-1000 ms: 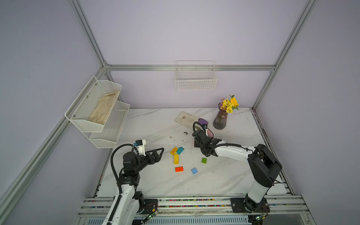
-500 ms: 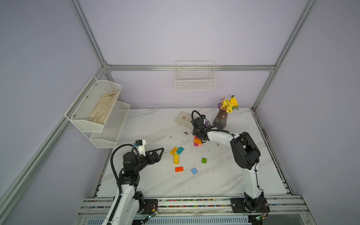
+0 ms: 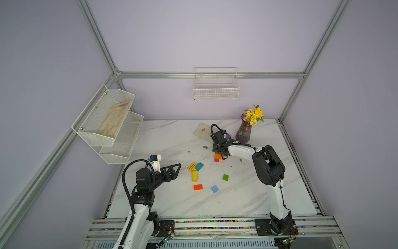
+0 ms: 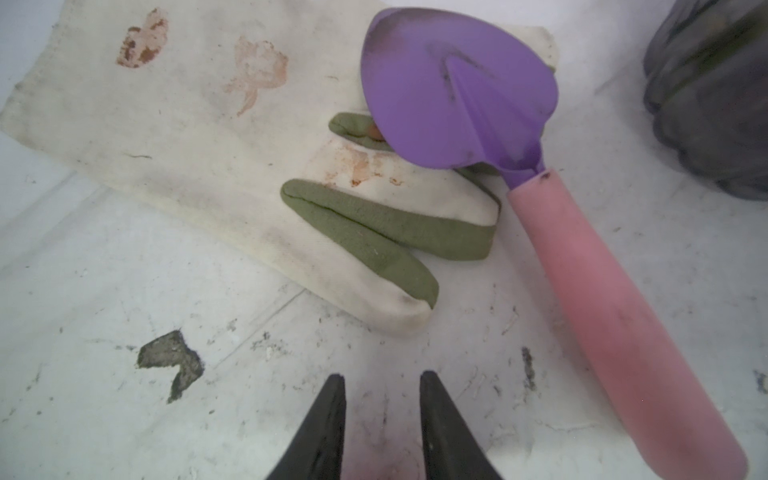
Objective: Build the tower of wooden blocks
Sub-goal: 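Lower the right gripper onto the red block and close it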
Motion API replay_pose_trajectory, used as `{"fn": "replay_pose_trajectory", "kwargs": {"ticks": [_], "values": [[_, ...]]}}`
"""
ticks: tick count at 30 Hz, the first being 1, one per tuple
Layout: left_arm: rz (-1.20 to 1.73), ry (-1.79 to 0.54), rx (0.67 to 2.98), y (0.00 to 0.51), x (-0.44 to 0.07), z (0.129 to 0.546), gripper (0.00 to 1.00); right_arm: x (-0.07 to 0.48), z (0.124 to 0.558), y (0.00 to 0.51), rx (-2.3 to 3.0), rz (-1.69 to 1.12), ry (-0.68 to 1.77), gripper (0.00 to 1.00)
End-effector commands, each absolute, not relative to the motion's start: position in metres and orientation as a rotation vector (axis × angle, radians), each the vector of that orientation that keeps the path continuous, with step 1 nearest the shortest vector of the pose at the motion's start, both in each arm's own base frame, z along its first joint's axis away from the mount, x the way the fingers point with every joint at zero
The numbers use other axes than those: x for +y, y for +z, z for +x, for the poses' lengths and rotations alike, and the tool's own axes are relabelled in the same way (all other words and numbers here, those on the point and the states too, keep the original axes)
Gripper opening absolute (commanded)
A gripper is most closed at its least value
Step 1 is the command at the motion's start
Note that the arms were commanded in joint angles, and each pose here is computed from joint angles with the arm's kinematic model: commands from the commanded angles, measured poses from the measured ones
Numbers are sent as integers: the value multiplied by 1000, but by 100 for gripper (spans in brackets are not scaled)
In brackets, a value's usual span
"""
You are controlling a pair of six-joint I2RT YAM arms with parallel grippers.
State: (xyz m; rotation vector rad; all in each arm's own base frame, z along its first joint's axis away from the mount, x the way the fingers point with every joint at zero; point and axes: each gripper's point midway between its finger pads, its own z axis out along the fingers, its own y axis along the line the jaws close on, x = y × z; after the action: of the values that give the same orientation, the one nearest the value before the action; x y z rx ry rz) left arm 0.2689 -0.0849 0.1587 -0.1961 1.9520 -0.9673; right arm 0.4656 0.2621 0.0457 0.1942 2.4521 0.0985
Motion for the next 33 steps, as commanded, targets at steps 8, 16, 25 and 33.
{"fn": "replay_pose_trajectory", "kwargs": {"ticks": [8,16,25,33], "values": [[-181,-953,1930,162,-83,270,100,258,459,51,2457,186,98,33],[-183,-953,1932,162,-83,270,100,258,455,53,2459,180,112,33],[-181,-953,1929,162,-83,270,100,259,457,68,2439,181,120,36],[-180,-958,1932,162,-84,269,100,248,453,90,2398,203,92,55]]}}
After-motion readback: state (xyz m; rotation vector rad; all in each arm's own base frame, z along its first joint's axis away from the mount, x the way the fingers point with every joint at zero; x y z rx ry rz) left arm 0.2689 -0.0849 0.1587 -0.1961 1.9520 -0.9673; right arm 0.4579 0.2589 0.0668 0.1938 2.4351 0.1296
